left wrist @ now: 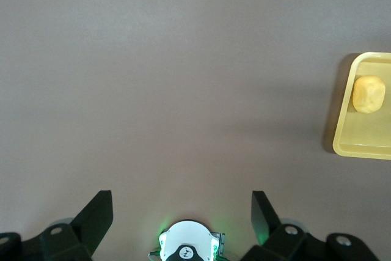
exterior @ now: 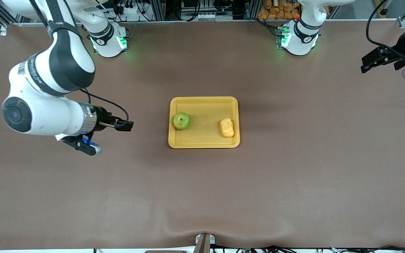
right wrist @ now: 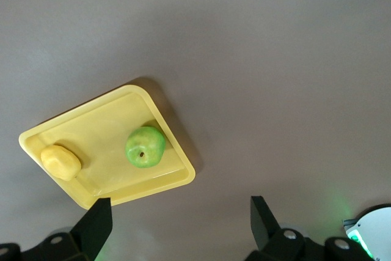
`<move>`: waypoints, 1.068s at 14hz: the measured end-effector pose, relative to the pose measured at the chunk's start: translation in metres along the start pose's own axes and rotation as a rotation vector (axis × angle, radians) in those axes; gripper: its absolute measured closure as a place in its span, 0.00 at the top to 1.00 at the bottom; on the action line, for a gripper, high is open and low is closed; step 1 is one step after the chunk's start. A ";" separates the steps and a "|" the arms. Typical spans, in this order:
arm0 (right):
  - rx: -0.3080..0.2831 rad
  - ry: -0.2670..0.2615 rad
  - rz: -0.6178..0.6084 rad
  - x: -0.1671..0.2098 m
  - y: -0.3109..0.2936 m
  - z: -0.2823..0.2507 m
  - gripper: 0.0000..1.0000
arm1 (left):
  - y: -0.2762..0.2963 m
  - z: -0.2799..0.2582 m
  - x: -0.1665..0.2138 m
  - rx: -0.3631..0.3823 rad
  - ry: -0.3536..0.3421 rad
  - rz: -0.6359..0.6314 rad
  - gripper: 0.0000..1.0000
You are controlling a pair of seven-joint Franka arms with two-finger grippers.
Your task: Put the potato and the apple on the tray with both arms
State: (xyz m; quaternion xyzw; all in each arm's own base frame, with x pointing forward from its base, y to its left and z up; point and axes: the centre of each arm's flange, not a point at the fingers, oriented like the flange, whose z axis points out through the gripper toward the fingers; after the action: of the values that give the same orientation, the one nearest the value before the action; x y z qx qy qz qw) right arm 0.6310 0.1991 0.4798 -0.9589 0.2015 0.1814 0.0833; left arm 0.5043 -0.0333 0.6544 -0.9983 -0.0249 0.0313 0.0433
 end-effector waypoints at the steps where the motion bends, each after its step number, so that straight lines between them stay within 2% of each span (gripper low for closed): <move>1: 0.001 -0.002 -0.003 0.003 0.005 -0.003 1.00 | 0.000 0.000 0.000 0.000 0.000 0.000 1.00; 4: -0.008 -0.033 -0.024 0.007 0.030 -0.028 1.00 | 0.000 0.000 0.000 0.000 0.000 0.000 1.00; 7: 0.000 -0.037 0.007 0.016 0.063 -0.058 1.00 | 0.000 0.000 0.000 0.000 0.000 -0.001 1.00; 12: -0.063 0.018 0.027 0.016 0.085 -0.079 1.00 | 0.000 0.000 0.000 0.000 -0.001 -0.001 1.00; 15: -0.121 0.062 -0.072 0.018 0.097 -0.089 1.00 | 0.000 0.001 0.000 0.000 -0.001 -0.001 1.00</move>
State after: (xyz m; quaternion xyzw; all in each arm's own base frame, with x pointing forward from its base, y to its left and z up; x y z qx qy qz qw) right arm 0.6339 0.0839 0.5461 -0.9739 0.1582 0.1605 0.0255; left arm 0.5043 -0.0330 0.6538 -0.9982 -0.0252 0.0319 0.0434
